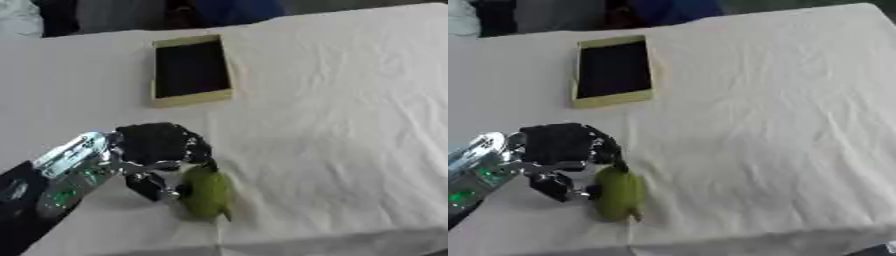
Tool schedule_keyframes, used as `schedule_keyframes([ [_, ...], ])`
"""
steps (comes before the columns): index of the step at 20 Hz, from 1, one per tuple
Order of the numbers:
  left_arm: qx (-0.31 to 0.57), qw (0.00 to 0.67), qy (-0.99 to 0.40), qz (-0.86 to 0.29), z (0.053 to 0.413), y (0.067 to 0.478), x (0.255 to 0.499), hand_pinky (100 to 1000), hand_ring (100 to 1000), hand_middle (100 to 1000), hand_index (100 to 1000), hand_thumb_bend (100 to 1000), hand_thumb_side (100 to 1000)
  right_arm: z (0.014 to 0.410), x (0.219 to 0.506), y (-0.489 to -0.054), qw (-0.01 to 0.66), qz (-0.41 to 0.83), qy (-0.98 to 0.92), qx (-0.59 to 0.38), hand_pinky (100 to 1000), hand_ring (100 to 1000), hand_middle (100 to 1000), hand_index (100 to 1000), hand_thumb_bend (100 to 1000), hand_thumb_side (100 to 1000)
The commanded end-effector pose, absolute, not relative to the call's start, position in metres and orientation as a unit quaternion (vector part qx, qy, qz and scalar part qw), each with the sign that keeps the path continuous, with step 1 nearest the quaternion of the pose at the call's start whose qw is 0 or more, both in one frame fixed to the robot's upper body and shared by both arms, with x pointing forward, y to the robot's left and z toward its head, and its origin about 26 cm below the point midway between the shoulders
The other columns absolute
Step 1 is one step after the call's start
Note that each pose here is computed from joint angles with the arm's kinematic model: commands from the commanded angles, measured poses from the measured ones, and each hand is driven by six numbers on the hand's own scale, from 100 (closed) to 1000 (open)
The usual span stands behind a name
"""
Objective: Pick up objects on the table and place them in the box.
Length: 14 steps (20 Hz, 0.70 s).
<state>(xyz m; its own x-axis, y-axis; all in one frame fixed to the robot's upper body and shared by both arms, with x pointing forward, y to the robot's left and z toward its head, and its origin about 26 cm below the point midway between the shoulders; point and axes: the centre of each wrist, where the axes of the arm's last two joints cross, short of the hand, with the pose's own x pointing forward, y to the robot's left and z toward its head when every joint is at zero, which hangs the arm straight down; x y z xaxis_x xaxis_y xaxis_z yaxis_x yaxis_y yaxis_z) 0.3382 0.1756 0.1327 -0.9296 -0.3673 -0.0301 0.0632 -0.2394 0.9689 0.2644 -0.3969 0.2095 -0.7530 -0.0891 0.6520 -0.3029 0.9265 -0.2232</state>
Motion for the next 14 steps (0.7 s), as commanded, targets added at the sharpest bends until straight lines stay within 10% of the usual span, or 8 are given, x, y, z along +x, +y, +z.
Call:
schedule_keyframes([
  [1, 0.119, 0.143, -0.607, -0.773, 0.1296, 0.1787, 0.3428, 617, 759, 615, 798, 204, 100, 0.2218, 0.2608, -0.3961, 0.322, 0.172, -0.926, 0.098, 732, 560, 590, 909, 100, 624],
  [14, 0.110, 0.136, -0.609, -0.773, 0.1235, 0.1788, 0.3484, 563, 700, 542, 738, 385, 100, 0.2233, 0.2603, -0.3942, 0.322, 0.170, -0.926, 0.100, 731, 560, 590, 909, 100, 624],
])
